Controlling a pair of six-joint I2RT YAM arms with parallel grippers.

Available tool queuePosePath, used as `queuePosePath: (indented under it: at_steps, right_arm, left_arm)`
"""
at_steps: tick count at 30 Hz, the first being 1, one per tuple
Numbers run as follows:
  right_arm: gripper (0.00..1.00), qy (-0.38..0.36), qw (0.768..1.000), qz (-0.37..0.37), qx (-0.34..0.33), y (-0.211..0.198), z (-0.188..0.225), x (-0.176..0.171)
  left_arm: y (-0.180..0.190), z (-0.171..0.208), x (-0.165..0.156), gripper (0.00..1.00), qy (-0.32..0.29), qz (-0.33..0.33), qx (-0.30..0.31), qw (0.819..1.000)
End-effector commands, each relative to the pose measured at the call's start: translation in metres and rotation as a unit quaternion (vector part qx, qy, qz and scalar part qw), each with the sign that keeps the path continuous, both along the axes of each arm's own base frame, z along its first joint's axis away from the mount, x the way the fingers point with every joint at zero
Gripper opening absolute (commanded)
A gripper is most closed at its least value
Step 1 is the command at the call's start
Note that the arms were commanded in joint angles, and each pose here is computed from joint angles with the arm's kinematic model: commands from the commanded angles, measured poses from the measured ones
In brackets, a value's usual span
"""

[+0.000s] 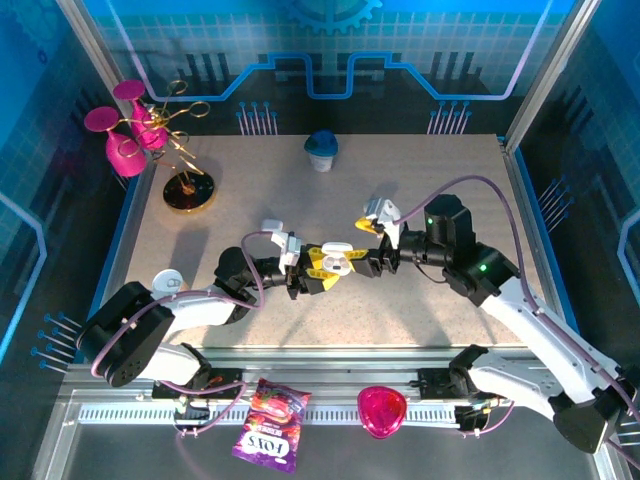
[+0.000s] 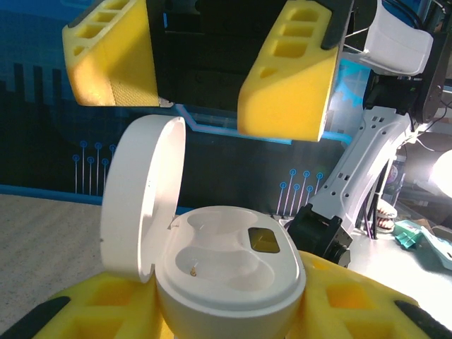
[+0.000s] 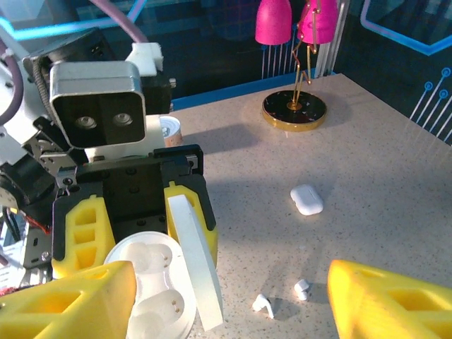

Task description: Insert the wireless bluetooth earbuds into the charging case

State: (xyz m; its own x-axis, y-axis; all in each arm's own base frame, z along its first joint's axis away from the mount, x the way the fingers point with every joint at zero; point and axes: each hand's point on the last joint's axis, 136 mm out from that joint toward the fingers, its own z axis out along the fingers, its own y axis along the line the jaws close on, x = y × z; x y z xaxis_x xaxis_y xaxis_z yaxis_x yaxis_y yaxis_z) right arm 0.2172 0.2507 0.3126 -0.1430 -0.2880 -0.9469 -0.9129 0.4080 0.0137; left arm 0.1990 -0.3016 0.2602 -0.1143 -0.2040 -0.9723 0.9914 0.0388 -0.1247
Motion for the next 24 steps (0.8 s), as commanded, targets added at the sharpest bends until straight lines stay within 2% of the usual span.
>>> queuePosePath:
  at_steps: [1,6,9,13,19,24]
  right_arm:
    - [0.74,0.003,0.999,-0.014,0.029,-0.007,0.008,0.001]
    - [0.75,0.020,0.994,-0.066,0.089,-0.029,0.018,0.013]
    - [0.74,0.045,0.984,-0.123,0.121,-0.050,0.005,0.028]
    - [0.74,0.096,0.960,-0.225,0.138,-0.081,-0.024,0.057]
    - [0.73,0.182,0.921,-0.334,0.078,-0.110,-0.088,0.085]
    - [0.71,0.256,0.891,-0.375,0.026,-0.116,-0.135,0.098]
  left_arm:
    - [0.003,-0.003,-0.001,0.34,-0.025,0.009,0.000,1.000]
    - [0.010,-0.009,0.007,0.34,-0.021,0.030,0.004,0.999]
    - [0.015,-0.010,0.010,0.34,-0.015,0.037,0.004,0.999]
    - [0.019,-0.005,0.009,0.34,-0.016,0.038,0.000,0.999]
    - [0.023,0.002,0.004,0.33,-0.017,0.037,-0.009,0.999]
    - [0.025,0.005,0.000,0.33,-0.021,0.036,-0.012,0.999]
